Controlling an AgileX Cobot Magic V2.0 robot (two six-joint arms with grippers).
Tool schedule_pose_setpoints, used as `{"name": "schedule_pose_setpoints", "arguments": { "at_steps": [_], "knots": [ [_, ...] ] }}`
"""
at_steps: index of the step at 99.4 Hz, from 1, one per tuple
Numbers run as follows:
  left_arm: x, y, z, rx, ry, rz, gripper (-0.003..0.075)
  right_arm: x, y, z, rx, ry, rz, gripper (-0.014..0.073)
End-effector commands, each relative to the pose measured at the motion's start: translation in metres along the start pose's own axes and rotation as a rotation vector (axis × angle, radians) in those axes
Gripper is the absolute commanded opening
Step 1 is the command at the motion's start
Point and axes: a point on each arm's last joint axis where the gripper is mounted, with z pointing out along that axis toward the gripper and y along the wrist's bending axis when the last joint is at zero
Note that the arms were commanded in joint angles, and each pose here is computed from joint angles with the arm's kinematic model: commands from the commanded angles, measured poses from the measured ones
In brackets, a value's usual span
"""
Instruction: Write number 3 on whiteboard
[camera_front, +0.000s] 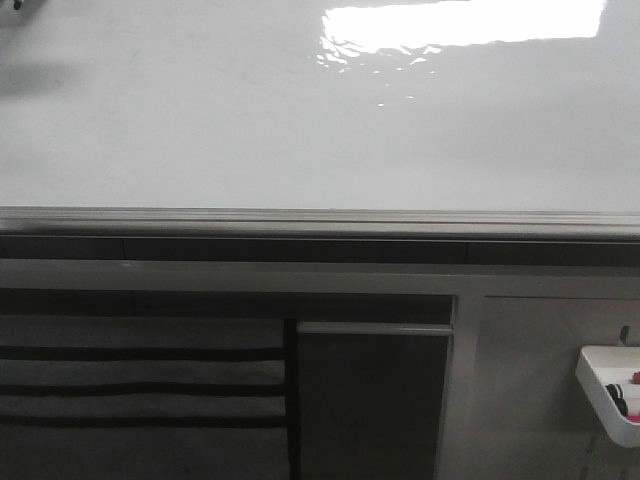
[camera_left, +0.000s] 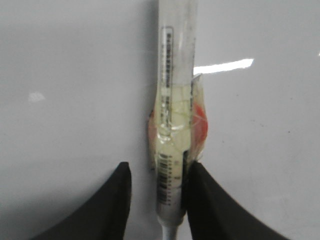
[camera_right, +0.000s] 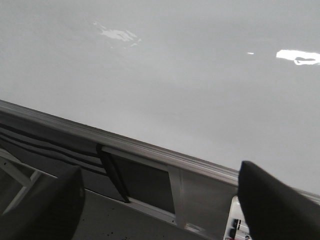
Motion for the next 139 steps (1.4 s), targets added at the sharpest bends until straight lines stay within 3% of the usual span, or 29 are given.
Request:
{"name": "schedule_pose_setpoints", "arguments": {
  "at_steps": [1,21,113,139],
  "knots": [
    [-0.0279,0.0,-0.0163,-0.014,-0.154,0.0,0.0181,-0.0176,0.0006,-0.0053,-0.001,-0.111,-0.012,0.0562],
    [-0.0275,0.0,-0.0155,-0.014,-0.153,0.0,0.0115,-0.0176,0.0006,-0.0053,-0.001,-0.111,-0.012,0.0562],
    [-0.0242,-0.0004,-0.0098,-0.013,-0.14,0.004,0.0113,-0.0167,0.0006,-0.0052,-0.001,-0.101,-0.012,0.0562],
    [-0.0234,-0.0005,-0.0097,-0.012,-0.131,0.01,-0.0018,-0.0163,0.0006,-0.0051,-0.001,-0.097,-0.012,0.0563]
  ]
}}
